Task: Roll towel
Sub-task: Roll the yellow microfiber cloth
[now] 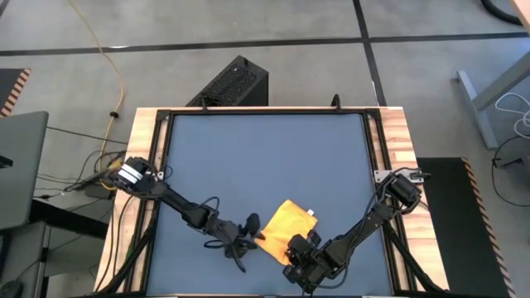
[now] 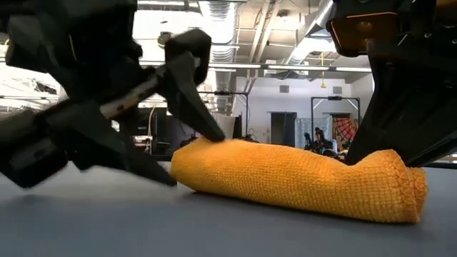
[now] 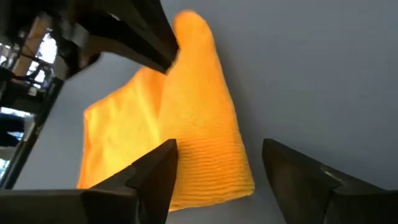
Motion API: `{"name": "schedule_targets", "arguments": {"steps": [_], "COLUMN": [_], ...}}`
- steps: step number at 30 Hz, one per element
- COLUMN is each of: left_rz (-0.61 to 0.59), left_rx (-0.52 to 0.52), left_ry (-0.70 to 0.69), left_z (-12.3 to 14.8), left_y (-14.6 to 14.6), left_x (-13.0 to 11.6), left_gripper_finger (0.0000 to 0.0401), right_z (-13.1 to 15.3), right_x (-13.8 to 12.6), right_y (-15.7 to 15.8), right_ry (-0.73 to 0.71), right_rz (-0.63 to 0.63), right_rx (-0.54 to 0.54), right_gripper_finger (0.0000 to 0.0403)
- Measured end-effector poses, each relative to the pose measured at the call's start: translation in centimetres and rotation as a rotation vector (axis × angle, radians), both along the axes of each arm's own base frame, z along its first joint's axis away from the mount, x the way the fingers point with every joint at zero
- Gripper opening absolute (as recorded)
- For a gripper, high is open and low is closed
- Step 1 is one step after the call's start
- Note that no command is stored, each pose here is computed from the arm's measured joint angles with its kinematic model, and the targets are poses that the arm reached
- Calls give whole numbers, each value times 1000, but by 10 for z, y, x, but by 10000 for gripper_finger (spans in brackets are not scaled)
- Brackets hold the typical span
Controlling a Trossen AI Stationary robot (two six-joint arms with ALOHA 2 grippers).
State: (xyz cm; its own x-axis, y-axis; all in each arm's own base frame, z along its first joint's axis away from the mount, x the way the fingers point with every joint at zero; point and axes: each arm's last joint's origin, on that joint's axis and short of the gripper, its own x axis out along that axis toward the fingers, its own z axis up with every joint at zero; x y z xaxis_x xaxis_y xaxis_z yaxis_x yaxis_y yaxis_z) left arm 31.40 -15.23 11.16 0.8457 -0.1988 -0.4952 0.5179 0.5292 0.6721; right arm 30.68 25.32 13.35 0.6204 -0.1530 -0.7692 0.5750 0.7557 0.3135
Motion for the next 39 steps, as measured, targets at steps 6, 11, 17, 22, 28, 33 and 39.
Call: {"name": "schedule_targets", "arguments": {"steps": [6,11,17,22,28,33,39], "left_rz": [25,53,118,137,175,168,109], "left_rx": [-9,-57,-96,-152,-158,-140,-159], "left_ry": [26,35,67,109,247,326,456], "left_z": [-10,-7,-9,-10,-3,10,19], "left_y": [5,12,22,23,18,14,9], "left_x": [10,16,19,20,30,40,43], "left_gripper_finger": [229,215,128,22,11,4,2], "right_z": [0,0,0,4,11,13,14], "right_x": [1,1,2,2,1,1,-1], "right_y": [-1,-1,0,1,0,0,-1], "right_ry": [-1,4,6,17,7,4,28], "right_rz": [-6,-4,2,21,27,29,55], "right_rx": [7,13,32,75,75,82,56], "right_gripper_finger": [87,87,87,87,87,87,87]}}
